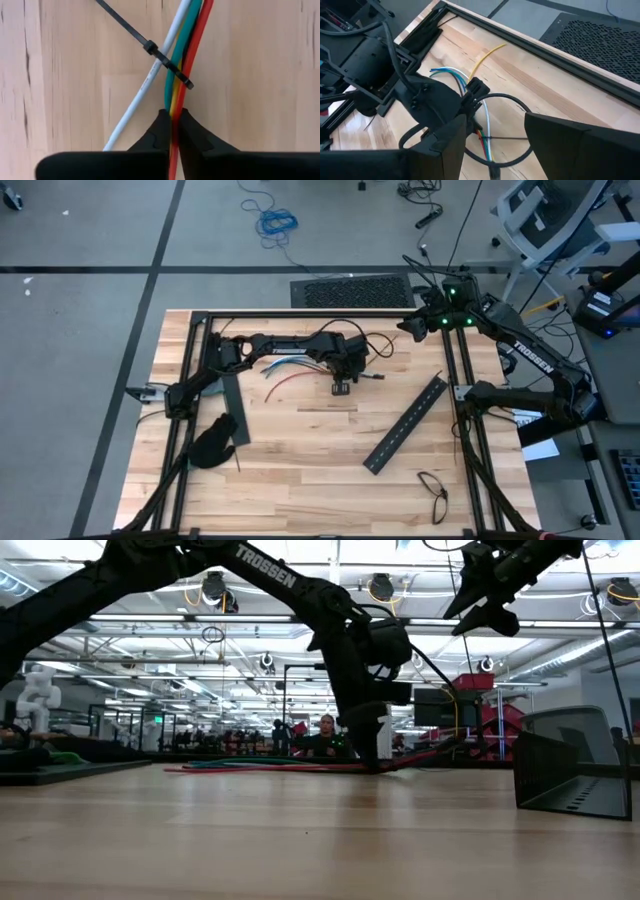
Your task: Ziptie cables
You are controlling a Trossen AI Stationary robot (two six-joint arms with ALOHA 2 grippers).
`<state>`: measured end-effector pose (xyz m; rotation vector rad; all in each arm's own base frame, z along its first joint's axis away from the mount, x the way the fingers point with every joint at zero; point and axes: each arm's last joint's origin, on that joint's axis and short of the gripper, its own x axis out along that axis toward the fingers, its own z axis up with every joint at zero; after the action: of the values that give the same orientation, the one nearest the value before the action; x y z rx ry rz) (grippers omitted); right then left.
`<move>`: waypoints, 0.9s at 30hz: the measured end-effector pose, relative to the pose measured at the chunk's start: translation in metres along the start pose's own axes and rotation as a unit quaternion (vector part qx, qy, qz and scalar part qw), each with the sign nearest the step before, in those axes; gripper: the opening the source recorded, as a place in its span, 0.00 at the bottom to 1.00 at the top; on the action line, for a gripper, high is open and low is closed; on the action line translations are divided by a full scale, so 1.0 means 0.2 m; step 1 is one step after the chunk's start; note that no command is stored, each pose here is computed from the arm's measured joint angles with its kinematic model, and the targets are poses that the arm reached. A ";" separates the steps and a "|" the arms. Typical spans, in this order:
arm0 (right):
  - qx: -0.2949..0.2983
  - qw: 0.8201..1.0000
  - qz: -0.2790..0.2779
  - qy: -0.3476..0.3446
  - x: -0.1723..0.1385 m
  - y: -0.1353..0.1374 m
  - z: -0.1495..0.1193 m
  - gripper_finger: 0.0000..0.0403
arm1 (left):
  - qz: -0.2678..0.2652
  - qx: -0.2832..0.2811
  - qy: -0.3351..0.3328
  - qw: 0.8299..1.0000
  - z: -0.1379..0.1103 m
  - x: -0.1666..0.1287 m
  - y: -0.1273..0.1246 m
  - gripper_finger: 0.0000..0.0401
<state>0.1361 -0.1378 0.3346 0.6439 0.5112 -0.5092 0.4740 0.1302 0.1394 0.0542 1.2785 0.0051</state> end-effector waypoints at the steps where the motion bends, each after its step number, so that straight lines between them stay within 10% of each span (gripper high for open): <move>1: -0.001 1.000 0.000 -0.001 0.00 0.00 0.00 0.49 | -0.002 -0.001 0.011 1.000 -0.01 0.00 0.00 0.03; 19: 0.012 0.998 -0.040 0.046 -0.02 -0.02 -0.07 0.49 | -0.029 -0.052 0.084 0.995 -0.26 -0.04 -0.02 0.01; 27: 0.095 0.985 -0.097 0.109 0.25 -0.23 -0.41 0.49 | 0.004 -0.051 0.001 0.999 -0.35 -0.15 -0.07 0.00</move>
<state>0.1246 -0.1296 0.2295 0.8429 0.7431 -0.6816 0.3979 0.1183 0.1468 -0.0275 1.2778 0.0777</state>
